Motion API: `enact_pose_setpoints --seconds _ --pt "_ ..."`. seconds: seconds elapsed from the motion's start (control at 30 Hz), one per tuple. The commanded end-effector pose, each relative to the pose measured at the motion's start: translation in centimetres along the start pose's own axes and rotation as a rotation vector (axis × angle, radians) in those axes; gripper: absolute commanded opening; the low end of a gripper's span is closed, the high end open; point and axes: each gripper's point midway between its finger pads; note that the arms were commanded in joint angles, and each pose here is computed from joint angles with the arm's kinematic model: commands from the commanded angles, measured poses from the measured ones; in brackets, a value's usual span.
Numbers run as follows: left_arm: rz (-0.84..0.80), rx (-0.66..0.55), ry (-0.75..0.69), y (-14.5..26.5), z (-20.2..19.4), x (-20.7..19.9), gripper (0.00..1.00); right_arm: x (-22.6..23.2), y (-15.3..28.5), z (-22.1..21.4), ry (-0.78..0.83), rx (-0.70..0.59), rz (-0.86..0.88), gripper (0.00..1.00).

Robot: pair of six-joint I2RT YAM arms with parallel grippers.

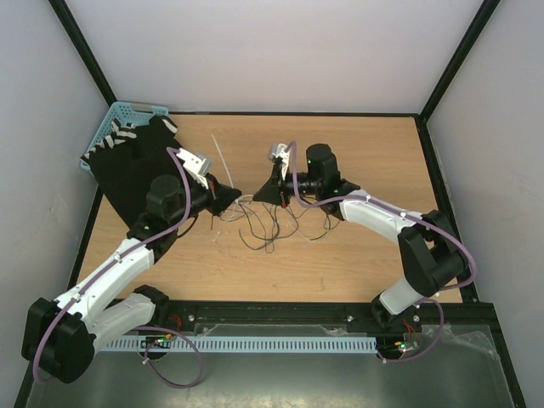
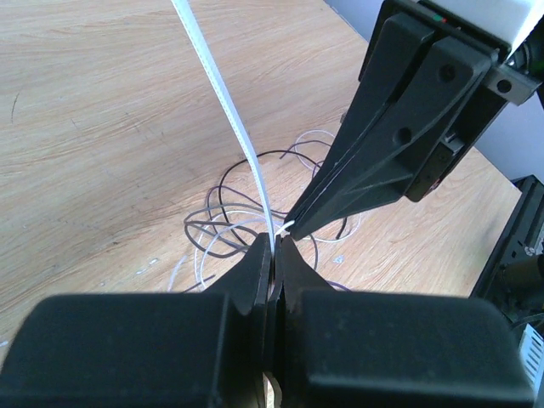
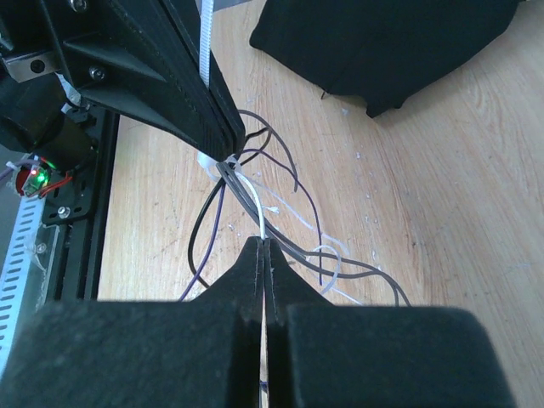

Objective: Zip-tie the wires
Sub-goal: Adjust the cable at the center of the board.

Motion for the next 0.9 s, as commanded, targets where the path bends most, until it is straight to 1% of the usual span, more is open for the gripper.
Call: enact_pose_setpoints --seconds 0.0,0.87 --pt "0.004 -0.029 0.0 0.3 0.7 0.1 0.0 0.4 1.2 1.0 0.035 -0.02 -0.006 0.0" --pt "0.035 -0.033 0.01 0.9 0.6 0.9 0.0 -0.7 3.1 1.0 0.034 -0.034 -0.089 0.0"
Point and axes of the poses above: each gripper's point midway between its finger pads, its own y axis back along the fingers, its own x axis along the line the jaws close on, z = x × y, and after that the axes turned 2 degrees about -y, right-handed
